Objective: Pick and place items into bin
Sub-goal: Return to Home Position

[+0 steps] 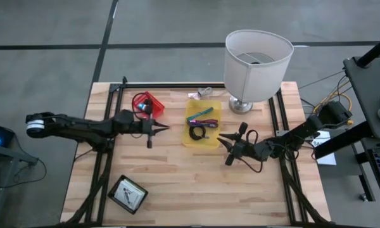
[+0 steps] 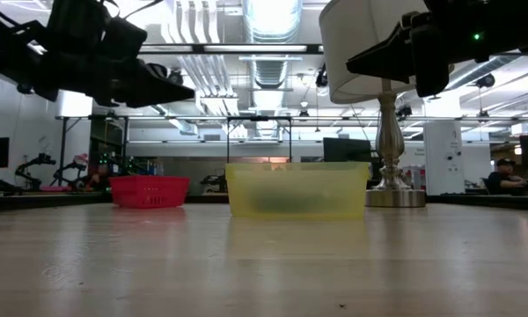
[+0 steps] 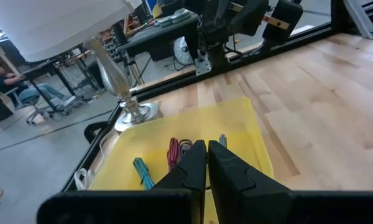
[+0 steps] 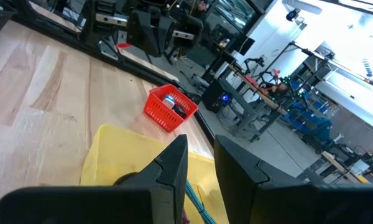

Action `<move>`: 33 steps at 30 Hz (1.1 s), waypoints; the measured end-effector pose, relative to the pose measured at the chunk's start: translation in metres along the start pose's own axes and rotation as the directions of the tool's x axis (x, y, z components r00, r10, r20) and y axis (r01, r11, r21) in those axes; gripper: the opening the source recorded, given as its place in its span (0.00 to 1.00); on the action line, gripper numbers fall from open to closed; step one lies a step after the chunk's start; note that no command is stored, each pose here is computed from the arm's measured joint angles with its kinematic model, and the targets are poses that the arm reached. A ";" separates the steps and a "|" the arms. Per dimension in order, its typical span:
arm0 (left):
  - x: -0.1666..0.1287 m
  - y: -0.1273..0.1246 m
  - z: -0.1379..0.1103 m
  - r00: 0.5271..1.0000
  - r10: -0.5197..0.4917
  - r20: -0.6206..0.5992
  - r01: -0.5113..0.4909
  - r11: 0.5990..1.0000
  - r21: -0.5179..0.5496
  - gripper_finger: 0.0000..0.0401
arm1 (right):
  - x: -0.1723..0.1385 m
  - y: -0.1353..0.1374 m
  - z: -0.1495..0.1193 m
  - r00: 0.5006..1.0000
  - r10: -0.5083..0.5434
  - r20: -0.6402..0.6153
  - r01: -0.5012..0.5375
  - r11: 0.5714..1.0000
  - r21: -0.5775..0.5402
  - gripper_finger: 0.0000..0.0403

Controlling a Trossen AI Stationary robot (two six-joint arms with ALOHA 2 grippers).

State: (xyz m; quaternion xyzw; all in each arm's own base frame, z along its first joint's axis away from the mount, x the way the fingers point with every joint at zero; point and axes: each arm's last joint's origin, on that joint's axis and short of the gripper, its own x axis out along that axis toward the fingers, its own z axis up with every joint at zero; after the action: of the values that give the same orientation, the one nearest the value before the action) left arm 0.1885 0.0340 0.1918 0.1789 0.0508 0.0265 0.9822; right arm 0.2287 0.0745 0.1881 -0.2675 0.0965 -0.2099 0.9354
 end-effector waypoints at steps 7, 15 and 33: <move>-0.013 -0.001 0.000 1.000 0.025 -0.013 -0.026 0.998 -0.054 0.00 | 0.000 0.000 0.000 1.000 0.000 0.000 0.000 1.000 0.012 0.17; -0.030 -0.007 -0.008 0.999 0.039 0.022 -0.036 0.989 -0.141 0.00 | 0.000 0.000 0.000 1.000 0.000 -0.001 0.000 1.000 0.013 0.17; -0.054 -0.019 -0.030 0.999 0.042 0.031 -0.034 0.978 -0.208 0.00 | 0.000 0.000 0.000 1.000 0.000 0.000 0.000 1.000 0.027 0.17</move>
State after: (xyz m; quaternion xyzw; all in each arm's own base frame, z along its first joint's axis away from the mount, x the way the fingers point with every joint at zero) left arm 0.1320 0.0231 0.1617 0.0771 0.0268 0.0472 0.9955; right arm 0.2284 0.0744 0.1878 -0.2549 0.0939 -0.2111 0.9390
